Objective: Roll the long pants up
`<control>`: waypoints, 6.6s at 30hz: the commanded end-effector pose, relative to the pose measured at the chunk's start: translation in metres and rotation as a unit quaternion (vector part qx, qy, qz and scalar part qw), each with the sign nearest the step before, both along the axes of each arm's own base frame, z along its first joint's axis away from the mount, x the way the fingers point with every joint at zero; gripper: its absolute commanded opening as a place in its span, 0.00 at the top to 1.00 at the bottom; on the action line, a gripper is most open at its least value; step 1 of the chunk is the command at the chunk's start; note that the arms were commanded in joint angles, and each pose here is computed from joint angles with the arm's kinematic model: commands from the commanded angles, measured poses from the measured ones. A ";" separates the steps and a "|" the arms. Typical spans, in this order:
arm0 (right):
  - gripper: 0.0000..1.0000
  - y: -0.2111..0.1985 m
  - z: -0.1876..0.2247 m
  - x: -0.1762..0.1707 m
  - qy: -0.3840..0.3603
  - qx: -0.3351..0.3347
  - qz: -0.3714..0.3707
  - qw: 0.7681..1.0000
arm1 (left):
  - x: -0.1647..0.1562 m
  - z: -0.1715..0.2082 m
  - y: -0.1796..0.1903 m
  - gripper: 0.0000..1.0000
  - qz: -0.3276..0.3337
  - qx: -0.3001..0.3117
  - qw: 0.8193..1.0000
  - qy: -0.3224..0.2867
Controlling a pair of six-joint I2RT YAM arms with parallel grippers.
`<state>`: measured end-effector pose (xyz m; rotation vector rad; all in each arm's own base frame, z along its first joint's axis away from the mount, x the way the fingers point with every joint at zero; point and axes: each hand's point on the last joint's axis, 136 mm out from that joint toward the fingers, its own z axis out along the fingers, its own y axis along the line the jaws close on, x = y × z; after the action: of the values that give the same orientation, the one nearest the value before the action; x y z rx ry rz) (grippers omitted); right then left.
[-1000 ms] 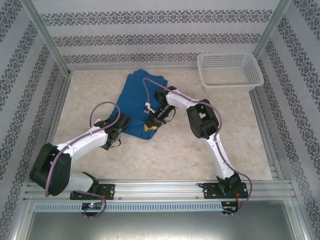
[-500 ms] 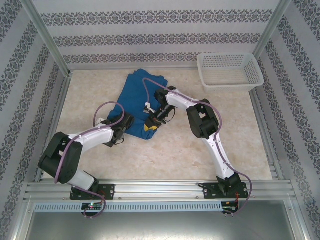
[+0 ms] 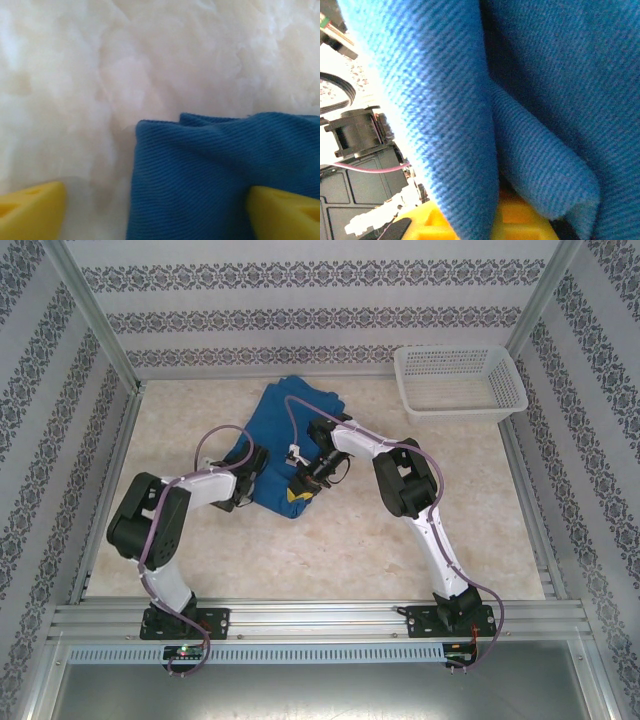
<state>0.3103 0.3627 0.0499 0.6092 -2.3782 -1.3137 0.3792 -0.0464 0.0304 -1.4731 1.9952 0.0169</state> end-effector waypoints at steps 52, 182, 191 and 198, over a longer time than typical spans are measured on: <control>1.00 0.019 0.009 0.025 -0.674 -0.396 0.189 0.595 | 0.013 0.051 0.018 1.00 -0.039 -0.071 0.996 0.028; 1.00 0.048 -0.023 0.066 -0.678 -0.394 0.221 0.580 | 0.073 0.010 -0.059 1.00 -0.342 -0.171 0.894 0.234; 1.00 0.039 0.013 0.036 -0.643 -0.337 0.168 0.668 | 0.115 0.065 -0.056 0.06 -0.367 -0.152 0.904 0.156; 1.00 0.031 0.030 0.023 -0.573 -0.284 0.115 0.760 | 0.130 0.120 -0.022 0.00 -0.343 -0.117 0.925 0.116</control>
<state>0.3515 0.3949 0.0624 1.9329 -3.0906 0.4090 0.5231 -0.0917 0.1342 -0.8279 2.6720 -0.4457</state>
